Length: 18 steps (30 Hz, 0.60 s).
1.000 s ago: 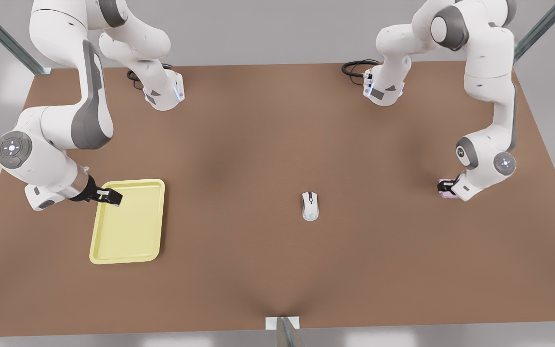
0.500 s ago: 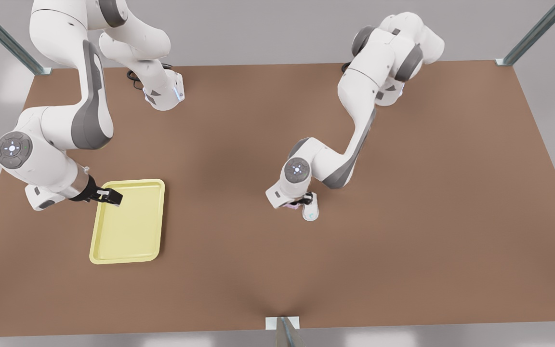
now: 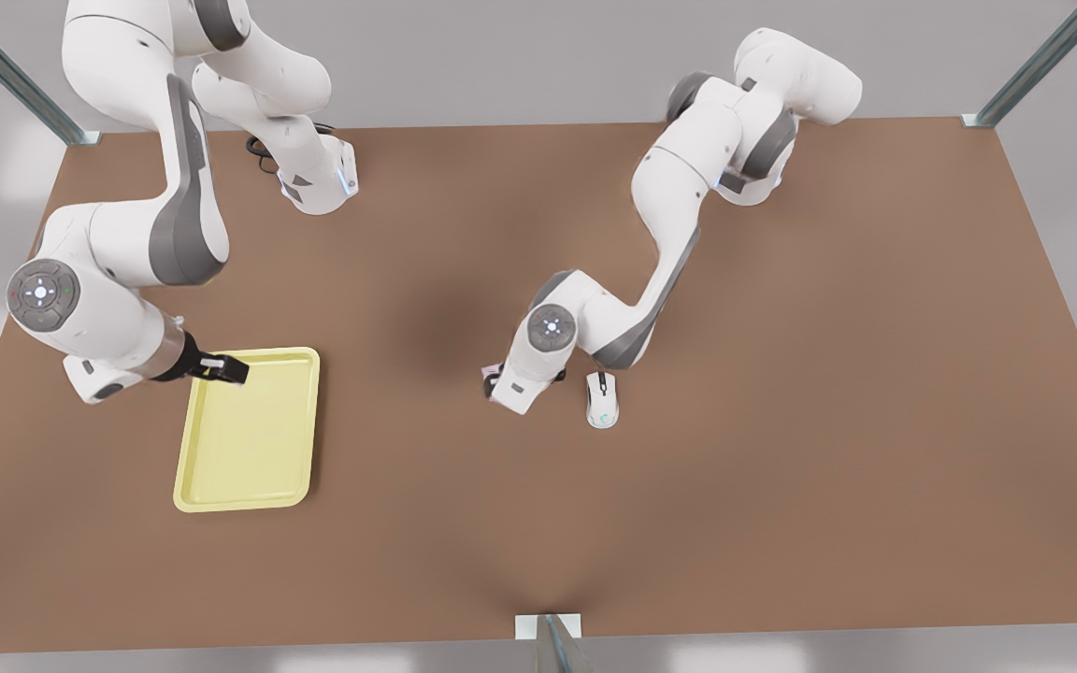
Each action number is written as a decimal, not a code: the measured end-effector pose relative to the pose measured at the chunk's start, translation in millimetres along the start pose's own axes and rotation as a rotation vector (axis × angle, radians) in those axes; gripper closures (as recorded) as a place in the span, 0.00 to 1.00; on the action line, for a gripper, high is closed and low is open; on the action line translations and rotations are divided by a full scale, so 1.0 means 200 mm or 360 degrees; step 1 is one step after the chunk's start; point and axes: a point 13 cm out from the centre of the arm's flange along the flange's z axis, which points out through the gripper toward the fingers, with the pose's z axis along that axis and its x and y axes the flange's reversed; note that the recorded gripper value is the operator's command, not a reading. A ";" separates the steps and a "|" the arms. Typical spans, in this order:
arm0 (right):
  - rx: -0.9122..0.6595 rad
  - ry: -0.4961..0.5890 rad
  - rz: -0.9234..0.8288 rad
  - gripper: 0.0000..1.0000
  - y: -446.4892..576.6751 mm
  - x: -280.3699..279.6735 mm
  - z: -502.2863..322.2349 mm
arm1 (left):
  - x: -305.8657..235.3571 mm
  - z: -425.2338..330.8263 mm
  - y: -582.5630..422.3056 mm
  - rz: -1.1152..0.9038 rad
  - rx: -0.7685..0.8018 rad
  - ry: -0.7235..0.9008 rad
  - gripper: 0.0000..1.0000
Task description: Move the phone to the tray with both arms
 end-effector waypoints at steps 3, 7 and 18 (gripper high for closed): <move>0.0007 0.0026 -0.0001 0.00 0.00 0.02 0.01 | -0.83 -0.94 0.94 -0.0300 -0.0069 -0.0150 0.00; 0.0015 0.0029 -0.0089 0.00 0.19 0.02 0.07 | -0.61 -1.33 1.91 -0.0377 -0.0354 0.0038 0.00; -0.0055 -0.0061 -0.0727 0.00 2.04 0.28 0.93 | -0.36 -1.49 2.04 0.0003 -0.0451 0.0341 0.00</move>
